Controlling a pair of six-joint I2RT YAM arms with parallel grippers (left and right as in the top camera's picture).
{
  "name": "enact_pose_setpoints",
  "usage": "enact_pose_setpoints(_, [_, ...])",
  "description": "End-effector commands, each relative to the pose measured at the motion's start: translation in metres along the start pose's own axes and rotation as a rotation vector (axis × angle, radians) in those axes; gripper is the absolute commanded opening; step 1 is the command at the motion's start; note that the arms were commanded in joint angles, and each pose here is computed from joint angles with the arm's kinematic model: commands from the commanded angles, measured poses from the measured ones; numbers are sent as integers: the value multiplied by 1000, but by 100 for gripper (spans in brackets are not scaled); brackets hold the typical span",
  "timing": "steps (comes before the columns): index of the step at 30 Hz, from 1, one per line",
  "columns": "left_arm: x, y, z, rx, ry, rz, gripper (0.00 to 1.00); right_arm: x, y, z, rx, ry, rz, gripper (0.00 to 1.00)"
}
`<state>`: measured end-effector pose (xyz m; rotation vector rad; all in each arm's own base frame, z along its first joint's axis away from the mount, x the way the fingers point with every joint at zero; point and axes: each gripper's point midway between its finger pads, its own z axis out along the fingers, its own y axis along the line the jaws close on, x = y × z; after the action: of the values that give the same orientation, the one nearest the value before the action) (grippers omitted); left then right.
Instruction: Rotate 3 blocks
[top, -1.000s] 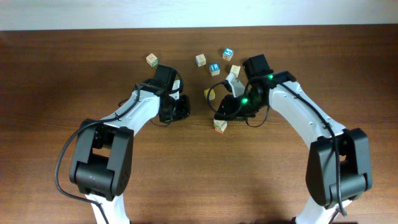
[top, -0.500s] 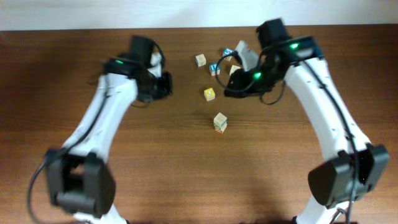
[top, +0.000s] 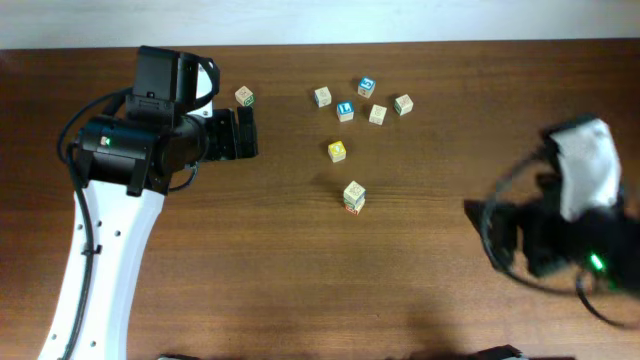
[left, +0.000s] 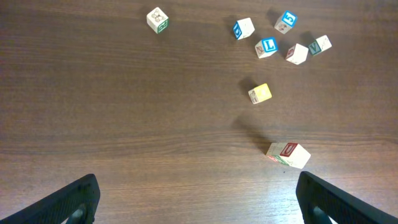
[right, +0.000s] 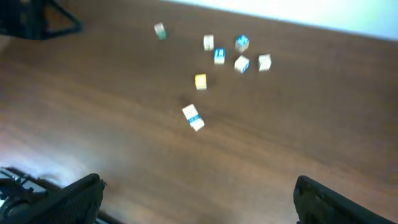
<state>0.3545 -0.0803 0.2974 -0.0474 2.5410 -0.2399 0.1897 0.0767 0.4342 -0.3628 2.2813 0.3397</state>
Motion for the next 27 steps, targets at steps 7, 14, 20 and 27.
enact_pose_setpoints(7, [0, 2, -2, -12, -8, 16, 99, 15, 3, -46, 42, -125, -29, 98])
enact_pose_setpoints(14, [0, 2, -2, -12, -8, 16, 99, 14, -45, -22, 258, -178, 22, 98])
enact_pose_setpoints(20, [0, 2, -2, -12, -8, 16, 99, 33, -59, 41, 261, -359, -190, 98])
enact_pose_setpoints(27, [0, 2, -2, -12, -8, 16, 99, 105, -71, 119, 234, -539, -231, 98])
